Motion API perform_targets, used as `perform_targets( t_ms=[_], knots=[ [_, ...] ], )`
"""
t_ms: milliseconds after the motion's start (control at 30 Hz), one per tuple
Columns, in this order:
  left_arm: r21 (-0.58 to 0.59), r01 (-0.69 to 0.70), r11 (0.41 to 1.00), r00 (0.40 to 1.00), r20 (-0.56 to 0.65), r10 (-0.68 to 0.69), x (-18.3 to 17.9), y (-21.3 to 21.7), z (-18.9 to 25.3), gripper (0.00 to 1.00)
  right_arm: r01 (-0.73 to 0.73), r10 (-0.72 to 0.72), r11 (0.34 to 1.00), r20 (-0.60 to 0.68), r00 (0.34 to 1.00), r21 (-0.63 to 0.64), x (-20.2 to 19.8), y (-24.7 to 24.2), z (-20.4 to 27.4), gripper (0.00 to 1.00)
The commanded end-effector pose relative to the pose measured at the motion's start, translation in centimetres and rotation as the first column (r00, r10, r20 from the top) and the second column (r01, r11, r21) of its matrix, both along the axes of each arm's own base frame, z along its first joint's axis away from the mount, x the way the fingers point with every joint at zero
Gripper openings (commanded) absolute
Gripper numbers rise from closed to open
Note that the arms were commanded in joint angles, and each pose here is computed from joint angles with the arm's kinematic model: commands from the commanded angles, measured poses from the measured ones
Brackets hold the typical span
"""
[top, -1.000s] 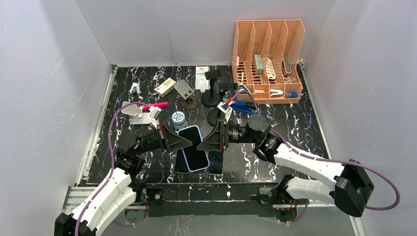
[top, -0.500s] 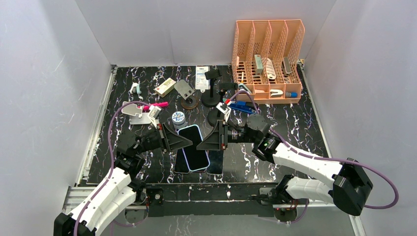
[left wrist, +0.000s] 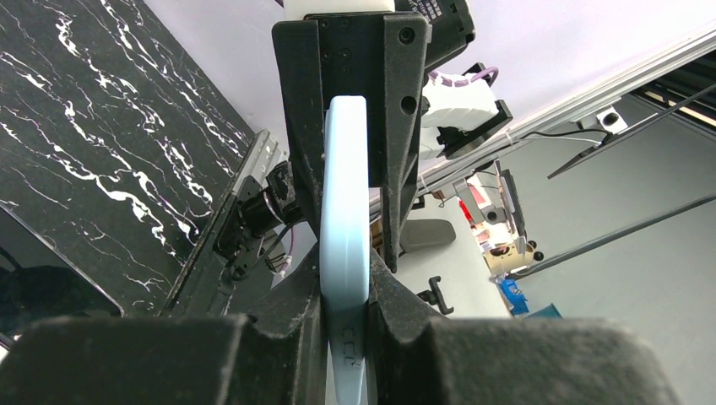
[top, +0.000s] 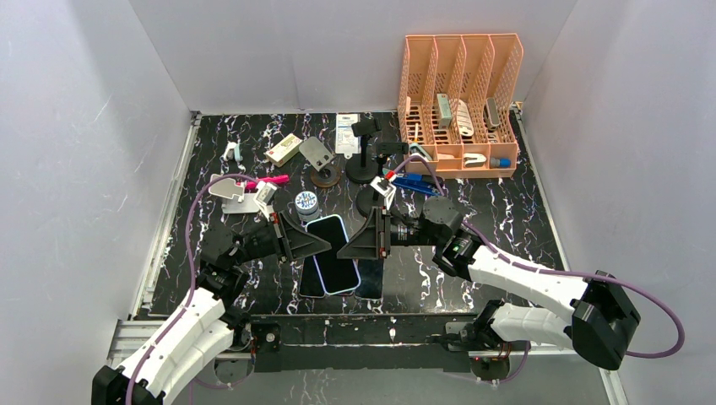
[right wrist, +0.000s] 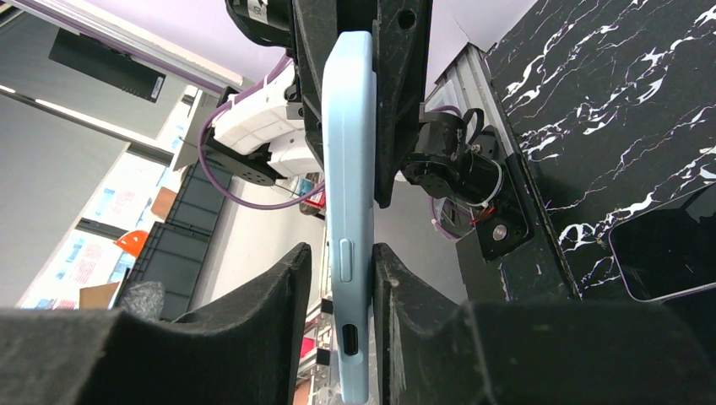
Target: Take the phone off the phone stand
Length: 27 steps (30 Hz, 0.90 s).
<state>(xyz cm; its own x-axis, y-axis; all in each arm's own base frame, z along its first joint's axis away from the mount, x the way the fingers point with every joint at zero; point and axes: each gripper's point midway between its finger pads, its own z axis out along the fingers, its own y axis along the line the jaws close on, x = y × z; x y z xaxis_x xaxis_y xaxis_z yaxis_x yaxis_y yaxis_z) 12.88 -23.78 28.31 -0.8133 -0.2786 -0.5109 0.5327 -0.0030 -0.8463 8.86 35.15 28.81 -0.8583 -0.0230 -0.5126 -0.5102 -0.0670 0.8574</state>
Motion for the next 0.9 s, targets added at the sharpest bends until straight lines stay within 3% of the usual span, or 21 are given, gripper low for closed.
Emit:
perform_targets(
  t_ms=[0, 400, 567, 867],
  knots=[
    [-0.049, -0.023, 0.999, 0.996, 0.086, 0.027, -0.1, 0.2, 2.9, 0.0, -0.033, 0.032, 0.999, 0.035, 0.999, 0.038, -0.8, 0.1, 0.9, 0.38],
    [-0.039, -0.032, 0.999, 0.996, 0.08, 0.035, 0.1, 0.2, 2.6, 0.0, -0.041, 0.04, 0.999, 0.04, 0.998, 0.029, -0.9, 0.1, 0.6, 0.18],
    [-0.012, -0.05, 0.999, 0.996, 0.068, 0.051, 0.5, 0.1, 1.8, 0.01, -0.04, 0.038, 0.999, 0.044, 0.998, 0.029, -0.9, 0.0, 0.7, 0.01],
    [0.015, -0.082, 0.997, 0.994, 0.072, 0.081, 1.0, 0.3, 1.4, 0.39, -0.003, 0.003, 1.0, 0.065, 0.998, 0.012, -0.8, -0.6, 0.4, 0.01]
  ],
)
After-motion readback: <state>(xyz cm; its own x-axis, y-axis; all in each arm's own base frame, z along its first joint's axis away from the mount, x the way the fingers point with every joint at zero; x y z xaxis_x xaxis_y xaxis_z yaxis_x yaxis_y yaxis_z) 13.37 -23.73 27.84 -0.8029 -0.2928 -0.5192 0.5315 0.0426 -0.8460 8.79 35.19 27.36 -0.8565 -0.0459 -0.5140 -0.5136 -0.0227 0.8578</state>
